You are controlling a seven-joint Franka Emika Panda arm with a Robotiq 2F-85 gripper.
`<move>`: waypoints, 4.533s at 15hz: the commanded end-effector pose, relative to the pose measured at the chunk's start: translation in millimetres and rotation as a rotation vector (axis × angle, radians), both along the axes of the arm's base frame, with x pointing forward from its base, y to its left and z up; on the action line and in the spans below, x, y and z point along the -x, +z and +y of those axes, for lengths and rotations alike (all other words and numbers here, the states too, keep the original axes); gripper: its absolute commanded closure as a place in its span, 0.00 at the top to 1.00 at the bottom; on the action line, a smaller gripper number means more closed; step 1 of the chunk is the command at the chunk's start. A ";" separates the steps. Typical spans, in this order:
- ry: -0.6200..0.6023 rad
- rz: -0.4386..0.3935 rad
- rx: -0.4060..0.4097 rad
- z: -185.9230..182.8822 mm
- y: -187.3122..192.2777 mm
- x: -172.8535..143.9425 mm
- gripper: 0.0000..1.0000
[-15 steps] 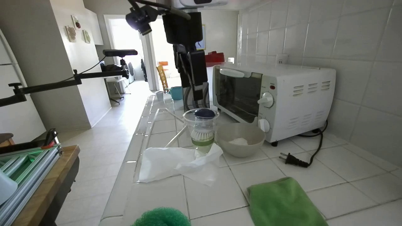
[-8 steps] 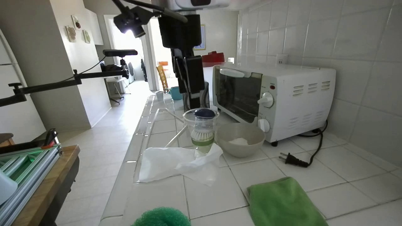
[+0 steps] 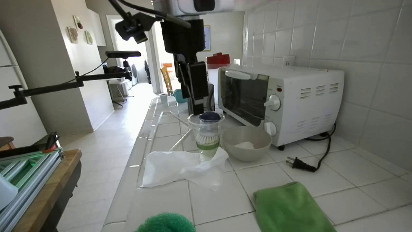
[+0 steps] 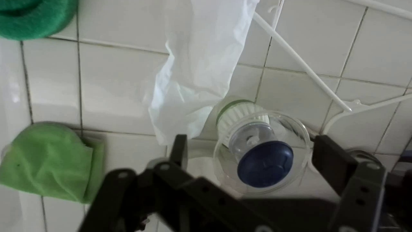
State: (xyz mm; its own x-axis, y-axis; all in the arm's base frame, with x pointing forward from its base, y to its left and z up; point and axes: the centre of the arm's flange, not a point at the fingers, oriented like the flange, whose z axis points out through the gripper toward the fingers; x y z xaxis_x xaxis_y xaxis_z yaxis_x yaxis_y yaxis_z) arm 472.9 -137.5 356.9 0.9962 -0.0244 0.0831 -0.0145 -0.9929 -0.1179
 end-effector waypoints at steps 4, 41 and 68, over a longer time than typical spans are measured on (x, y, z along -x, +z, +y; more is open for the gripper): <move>0.067 -0.015 -0.005 11.8 -13.8 -19.4 1.00; 0.099 -0.035 -0.091 21.1 -50.7 -49.5 0.89; 0.087 -0.043 -0.083 18.6 -47.0 -51.9 0.77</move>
State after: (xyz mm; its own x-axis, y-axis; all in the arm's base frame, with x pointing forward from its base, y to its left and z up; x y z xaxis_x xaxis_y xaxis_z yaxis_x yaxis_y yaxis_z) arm 519.6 -115.9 310.3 0.9919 0.0428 0.1194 0.0633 -0.9827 -0.1743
